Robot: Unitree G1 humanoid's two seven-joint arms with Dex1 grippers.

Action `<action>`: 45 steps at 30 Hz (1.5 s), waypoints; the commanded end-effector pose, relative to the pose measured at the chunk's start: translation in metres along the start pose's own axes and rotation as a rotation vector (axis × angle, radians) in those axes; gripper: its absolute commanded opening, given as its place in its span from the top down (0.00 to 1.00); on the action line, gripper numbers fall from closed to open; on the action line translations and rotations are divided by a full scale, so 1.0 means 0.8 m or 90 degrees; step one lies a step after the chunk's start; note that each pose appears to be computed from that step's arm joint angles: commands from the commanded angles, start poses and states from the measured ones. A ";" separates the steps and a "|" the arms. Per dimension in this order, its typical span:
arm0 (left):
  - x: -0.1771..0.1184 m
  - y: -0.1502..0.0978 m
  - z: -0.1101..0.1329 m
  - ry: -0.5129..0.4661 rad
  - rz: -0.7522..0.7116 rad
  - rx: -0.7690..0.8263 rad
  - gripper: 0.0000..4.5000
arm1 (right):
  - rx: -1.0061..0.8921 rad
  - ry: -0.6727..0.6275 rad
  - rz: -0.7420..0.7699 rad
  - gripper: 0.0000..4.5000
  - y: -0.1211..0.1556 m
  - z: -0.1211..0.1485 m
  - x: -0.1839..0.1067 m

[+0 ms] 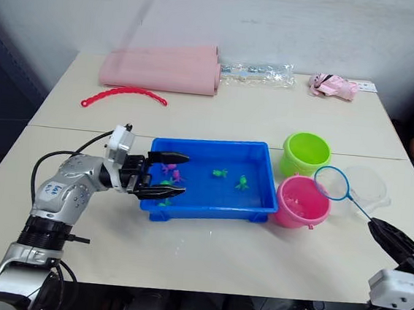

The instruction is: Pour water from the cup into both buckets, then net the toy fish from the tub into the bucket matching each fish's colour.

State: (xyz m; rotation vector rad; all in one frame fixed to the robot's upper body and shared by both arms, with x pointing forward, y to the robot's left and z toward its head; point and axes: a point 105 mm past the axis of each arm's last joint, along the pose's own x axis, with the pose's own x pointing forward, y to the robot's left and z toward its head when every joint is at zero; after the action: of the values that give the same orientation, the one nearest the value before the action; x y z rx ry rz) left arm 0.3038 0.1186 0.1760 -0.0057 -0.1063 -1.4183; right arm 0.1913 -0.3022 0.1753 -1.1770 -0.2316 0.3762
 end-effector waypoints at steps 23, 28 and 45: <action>-0.171 -0.026 0.021 0.145 0.299 0.063 0.00 | 0.558 -0.061 0.430 1.00 0.071 0.142 0.232; -0.158 -0.032 0.010 0.178 0.251 0.057 0.00 | 0.487 -0.065 0.452 1.00 0.088 0.144 0.244; -0.142 -0.031 0.007 0.191 0.231 0.048 0.00 | 0.499 -0.133 0.453 1.00 0.118 0.177 0.268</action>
State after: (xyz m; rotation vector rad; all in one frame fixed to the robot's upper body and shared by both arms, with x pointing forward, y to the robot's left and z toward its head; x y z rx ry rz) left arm 0.2627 0.2311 0.1620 0.2009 0.1081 -1.0269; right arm 0.3183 -0.0630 0.1282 -0.3878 0.2086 1.1062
